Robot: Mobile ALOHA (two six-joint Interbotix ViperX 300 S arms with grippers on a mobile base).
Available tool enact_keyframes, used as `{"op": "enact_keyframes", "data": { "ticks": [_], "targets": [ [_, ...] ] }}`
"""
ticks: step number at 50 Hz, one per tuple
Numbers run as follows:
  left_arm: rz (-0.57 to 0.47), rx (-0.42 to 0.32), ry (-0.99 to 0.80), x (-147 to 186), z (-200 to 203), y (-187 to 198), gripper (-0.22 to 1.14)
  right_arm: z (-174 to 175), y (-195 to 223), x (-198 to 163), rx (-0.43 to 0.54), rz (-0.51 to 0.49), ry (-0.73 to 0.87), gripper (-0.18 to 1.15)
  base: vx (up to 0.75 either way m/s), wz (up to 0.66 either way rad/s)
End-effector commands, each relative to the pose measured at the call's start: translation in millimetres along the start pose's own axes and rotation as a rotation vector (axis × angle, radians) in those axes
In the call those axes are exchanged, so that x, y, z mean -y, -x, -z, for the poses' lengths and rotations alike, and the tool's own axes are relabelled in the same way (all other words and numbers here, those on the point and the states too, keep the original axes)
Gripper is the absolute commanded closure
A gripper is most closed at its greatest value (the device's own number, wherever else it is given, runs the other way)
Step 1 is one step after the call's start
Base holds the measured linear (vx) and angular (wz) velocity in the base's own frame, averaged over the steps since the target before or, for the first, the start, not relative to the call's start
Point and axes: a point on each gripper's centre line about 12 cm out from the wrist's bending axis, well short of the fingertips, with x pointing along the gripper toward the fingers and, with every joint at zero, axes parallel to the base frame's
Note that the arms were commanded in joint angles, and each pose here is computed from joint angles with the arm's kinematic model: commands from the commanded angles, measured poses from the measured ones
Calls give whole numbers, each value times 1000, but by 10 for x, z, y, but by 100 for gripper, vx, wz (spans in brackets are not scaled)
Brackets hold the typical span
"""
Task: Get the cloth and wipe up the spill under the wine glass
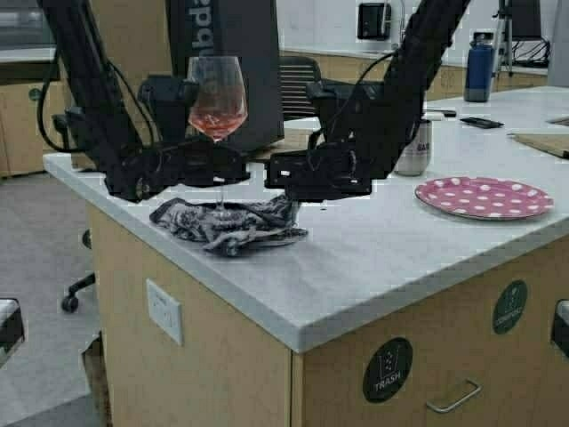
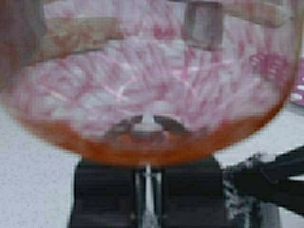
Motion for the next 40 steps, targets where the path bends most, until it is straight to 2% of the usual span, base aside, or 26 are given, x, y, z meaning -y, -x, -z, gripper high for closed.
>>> {"op": "enact_keyframes", "data": {
  "ticks": [1, 8, 15, 22, 27, 33, 40],
  "targets": [
    [5, 33, -13, -2, 36, -86, 76, -153, 32, -45, 38, -11, -4, 91, 0, 0],
    [6, 38, -9, -7, 90, -110, 76, -193, 99, -10, 52, -3, -12, 91, 0, 0],
    [5, 101, -19, -20, -225, -176, 76, -370, 235, 221, 126, 67, -94, 91, 0, 0],
    [7, 152, -31, -23, -483, -216, 76, -654, 527, 605, 275, 201, -265, 91, 0, 0],
    [8, 168, -34, -28, -542, -238, 76, -836, 782, 824, 402, 272, -327, 91, 0, 0],
    [8, 165, -32, -32, -501, -256, 76, -1028, 1012, 967, 527, 312, -337, 91, 0, 0],
    [6, 157, -28, -44, -396, -297, 76, -1171, 1157, 1061, 615, 330, -327, 91, 0, 0]
  ]
}}
